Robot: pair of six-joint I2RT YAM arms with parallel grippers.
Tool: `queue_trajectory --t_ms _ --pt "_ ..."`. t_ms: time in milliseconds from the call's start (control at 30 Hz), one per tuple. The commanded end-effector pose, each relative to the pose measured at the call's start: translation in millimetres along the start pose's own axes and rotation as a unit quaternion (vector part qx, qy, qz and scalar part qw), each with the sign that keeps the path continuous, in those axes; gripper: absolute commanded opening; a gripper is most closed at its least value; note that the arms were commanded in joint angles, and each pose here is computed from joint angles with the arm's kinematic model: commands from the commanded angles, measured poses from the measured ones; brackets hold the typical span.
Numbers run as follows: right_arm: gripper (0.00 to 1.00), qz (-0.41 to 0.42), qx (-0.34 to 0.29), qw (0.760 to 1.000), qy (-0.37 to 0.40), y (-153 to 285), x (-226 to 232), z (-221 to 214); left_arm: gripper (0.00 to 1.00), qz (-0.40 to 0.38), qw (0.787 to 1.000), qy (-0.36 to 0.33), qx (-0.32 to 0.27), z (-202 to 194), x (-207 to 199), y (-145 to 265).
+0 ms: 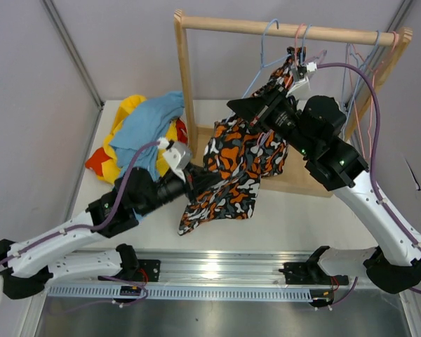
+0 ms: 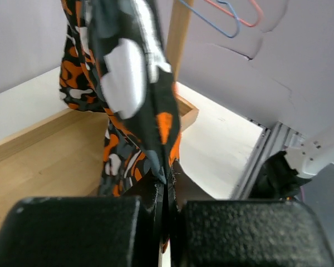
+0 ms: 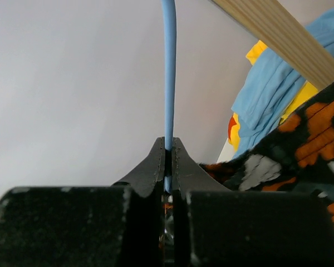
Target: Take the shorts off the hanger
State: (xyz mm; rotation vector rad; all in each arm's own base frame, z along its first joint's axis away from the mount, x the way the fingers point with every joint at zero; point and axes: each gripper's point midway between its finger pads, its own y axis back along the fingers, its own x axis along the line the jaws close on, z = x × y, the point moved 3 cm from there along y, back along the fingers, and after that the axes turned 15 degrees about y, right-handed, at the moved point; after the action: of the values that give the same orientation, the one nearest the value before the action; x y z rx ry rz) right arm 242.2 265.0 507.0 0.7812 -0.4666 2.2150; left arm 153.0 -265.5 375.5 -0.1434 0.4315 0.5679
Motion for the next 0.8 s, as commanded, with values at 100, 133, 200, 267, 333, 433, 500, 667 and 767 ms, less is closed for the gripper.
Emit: queue_trajectory --t_ms 100,133,200,267,333,433,500,667,767 --pt "0.0 0.061 -0.057 0.996 -0.015 19.4 26.5 39.6 0.0 0.007 0.999 0.039 0.017 -57.2 -21.8 48.3" --pt "0.0 0.061 -0.058 0.996 -0.016 20.3 26.2 41.2 0.0 0.01 0.999 0.043 0.023 -64.0 -22.5 52.6" --pt "0.0 0.062 -0.057 0.996 -0.02 21.1 25.9 42.0 0.0 0.029 0.998 0.04 0.045 -87.4 -17.7 61.5" --pt "0.0 0.063 -0.056 0.996 -0.024 21.4 24.8 41.8 0.0 0.04 0.997 0.039 0.054 -98.7 -13.1 63.8" --pt "0.0 0.073 -0.055 0.995 -0.037 21.9 27.7 41.3 0.0 0.047 0.996 0.038 0.063 -108.7 -10.9 60.5" --pt "0.0 0.097 -0.043 0.992 -0.063 22.1 33.6 36.4 0.0 0.058 0.996 0.021 0.063 -119.5 -10.2 47.7" --pt "0.0 0.115 -0.032 0.99 -0.079 23.2 38.5 32.5 0.0 0.074 0.996 0.013 0.057 -124.7 -7.9 38.6" --pt "0.0 0.168 -0.003 0.974 -0.153 30.6 62.6 27.3 0.0 0.165 0.986 -0.015 0.036 -123.2 12.9 7.8" --pt "0.0 0.202 0.014 0.957 -0.206 36.2 83.7 22.3 0.0 0.217 0.976 -0.005 -0.007 -95.9 29.2 -4.3"
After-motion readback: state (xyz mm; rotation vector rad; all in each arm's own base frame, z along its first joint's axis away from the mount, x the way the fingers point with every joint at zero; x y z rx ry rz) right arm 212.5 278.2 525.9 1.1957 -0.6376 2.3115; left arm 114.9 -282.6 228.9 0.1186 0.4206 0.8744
